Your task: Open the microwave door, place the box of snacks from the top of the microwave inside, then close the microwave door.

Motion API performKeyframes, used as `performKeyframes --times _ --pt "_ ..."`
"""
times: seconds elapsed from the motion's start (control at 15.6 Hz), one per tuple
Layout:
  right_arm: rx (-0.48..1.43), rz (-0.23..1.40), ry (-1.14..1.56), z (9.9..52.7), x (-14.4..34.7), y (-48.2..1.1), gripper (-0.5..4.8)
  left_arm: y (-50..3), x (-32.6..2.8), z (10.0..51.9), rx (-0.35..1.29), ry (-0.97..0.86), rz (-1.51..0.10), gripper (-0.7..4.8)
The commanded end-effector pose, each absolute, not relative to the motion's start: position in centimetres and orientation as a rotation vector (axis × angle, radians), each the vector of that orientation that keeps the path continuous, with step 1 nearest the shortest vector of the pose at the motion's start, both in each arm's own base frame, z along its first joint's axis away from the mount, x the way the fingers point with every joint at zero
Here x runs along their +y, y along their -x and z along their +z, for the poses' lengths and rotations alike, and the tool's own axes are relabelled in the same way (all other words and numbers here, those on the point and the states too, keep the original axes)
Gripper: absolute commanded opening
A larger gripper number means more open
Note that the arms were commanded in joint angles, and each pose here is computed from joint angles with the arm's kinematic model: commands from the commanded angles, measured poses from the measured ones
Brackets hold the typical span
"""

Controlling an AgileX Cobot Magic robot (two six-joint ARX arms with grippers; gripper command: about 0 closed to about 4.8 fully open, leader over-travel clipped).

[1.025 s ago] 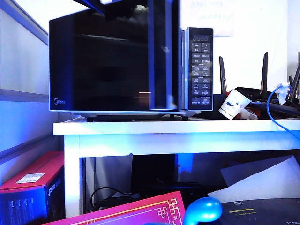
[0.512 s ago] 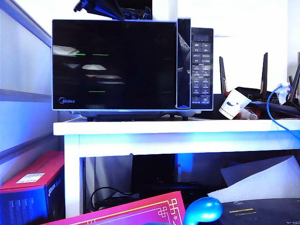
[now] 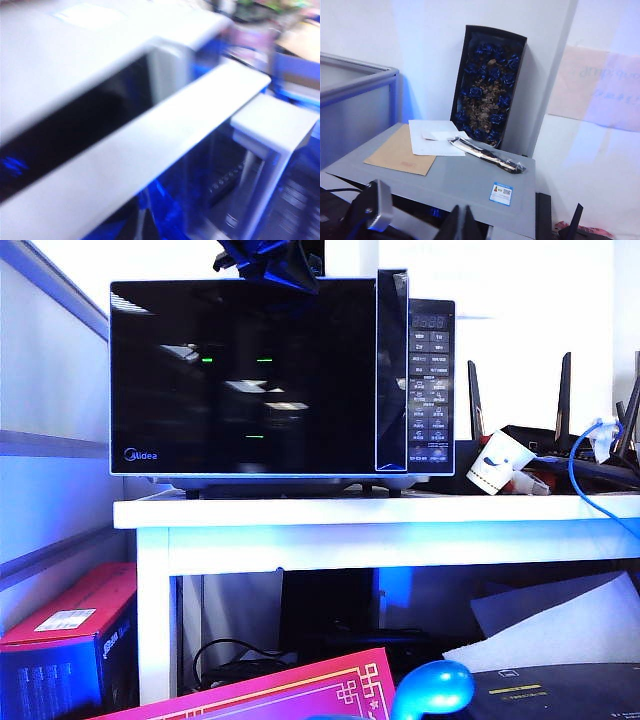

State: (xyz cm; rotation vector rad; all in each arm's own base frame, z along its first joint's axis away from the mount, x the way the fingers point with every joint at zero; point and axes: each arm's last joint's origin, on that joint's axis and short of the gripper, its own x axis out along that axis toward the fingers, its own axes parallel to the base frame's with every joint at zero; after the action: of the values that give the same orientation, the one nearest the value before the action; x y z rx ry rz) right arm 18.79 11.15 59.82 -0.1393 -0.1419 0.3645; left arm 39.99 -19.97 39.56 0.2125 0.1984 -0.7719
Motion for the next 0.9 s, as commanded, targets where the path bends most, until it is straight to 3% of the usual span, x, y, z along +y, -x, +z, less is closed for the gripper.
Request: performKeyframes --times 0.06,0.38,0.7,0.9 --pt "-0.155 0.363 0.131 60.0 11.0 -18.5 -0.06 -40.5 -20.7 39.6 0.133 -0.207 -0.744 -0.06" --pt "-0.152 0.366 0.132 60.1 10.9 -18.4 -0.06 -41.7 -21.2 38.3 0.133 -0.216 -0.645 -0.06" --pt "-0.151 0.366 0.132 60.1 10.8 -18.1 -0.06 -42.8 -20.7 37.8 0.116 -0.238 -0.333 -0.06" --pt "-0.156 0.362 0.130 60.2 10.5 -17.8 -0.06 -42.4 -20.4 38.7 0.096 -0.228 -0.311 -0.06"
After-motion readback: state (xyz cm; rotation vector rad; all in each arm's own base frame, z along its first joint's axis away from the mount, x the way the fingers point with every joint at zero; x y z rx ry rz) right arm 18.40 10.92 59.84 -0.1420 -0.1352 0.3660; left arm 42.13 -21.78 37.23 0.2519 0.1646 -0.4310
